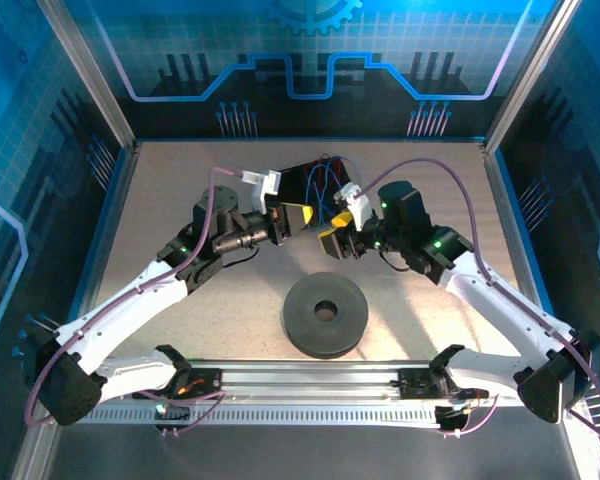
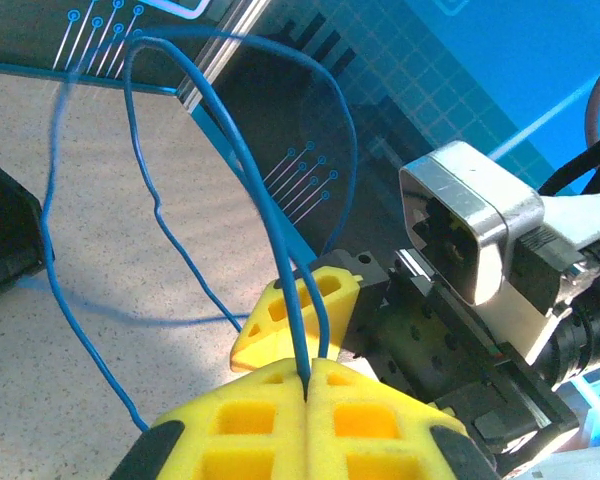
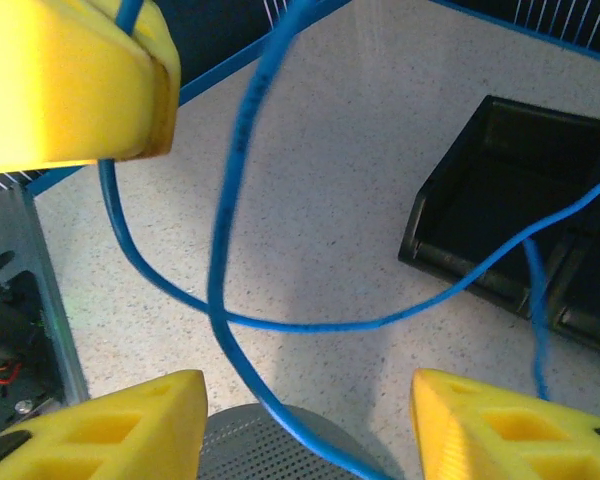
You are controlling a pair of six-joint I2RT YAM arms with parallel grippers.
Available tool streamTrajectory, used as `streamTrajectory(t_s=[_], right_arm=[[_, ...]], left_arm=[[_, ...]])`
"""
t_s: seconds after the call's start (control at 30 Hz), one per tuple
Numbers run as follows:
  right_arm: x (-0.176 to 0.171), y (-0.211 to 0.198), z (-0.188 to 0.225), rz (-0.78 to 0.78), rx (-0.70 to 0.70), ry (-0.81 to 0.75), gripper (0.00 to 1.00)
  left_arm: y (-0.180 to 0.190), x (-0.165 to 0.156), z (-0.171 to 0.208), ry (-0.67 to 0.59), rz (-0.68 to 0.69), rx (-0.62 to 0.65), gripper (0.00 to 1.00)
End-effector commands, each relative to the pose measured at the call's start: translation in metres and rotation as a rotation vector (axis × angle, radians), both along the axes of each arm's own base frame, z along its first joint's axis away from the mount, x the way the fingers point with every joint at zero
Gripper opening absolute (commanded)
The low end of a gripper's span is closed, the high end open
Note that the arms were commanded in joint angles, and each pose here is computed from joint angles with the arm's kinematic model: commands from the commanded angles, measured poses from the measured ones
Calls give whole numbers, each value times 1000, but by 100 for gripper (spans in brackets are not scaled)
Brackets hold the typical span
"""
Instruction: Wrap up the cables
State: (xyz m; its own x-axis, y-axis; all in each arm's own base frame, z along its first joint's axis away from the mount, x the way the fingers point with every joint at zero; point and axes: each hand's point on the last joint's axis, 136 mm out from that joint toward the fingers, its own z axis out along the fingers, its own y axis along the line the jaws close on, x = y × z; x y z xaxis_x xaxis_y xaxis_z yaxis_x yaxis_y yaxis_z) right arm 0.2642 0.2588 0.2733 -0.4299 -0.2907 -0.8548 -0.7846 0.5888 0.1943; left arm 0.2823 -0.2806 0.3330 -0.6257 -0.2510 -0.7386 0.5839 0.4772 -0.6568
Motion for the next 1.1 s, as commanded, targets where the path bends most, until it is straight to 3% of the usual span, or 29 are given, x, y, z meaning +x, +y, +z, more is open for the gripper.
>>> streamTrajectory(t_s=[0.0, 0.17, 0.33, 0.57, 0.73, 1.07], right_arm=[[7, 5, 10, 19, -24, -113, 42], [6, -2, 6, 8, -54, -137, 0], [-12, -32, 42, -79, 19, -262, 0], [-60, -65, 115, -71, 310, -432, 0], [-59, -56, 106, -11, 387, -310, 0], [-36, -57, 110, -68, 501, -159, 0]], left_arm=[[0, -10, 25, -36, -26, -35, 0], [5, -4, 24, 11, 10, -25, 0], [29, 15, 20, 48, 124, 82, 0], [51, 51, -10, 128, 196, 124, 0], [35, 59, -14, 141, 140, 82, 0], [7, 53, -16, 143, 51, 80, 0]])
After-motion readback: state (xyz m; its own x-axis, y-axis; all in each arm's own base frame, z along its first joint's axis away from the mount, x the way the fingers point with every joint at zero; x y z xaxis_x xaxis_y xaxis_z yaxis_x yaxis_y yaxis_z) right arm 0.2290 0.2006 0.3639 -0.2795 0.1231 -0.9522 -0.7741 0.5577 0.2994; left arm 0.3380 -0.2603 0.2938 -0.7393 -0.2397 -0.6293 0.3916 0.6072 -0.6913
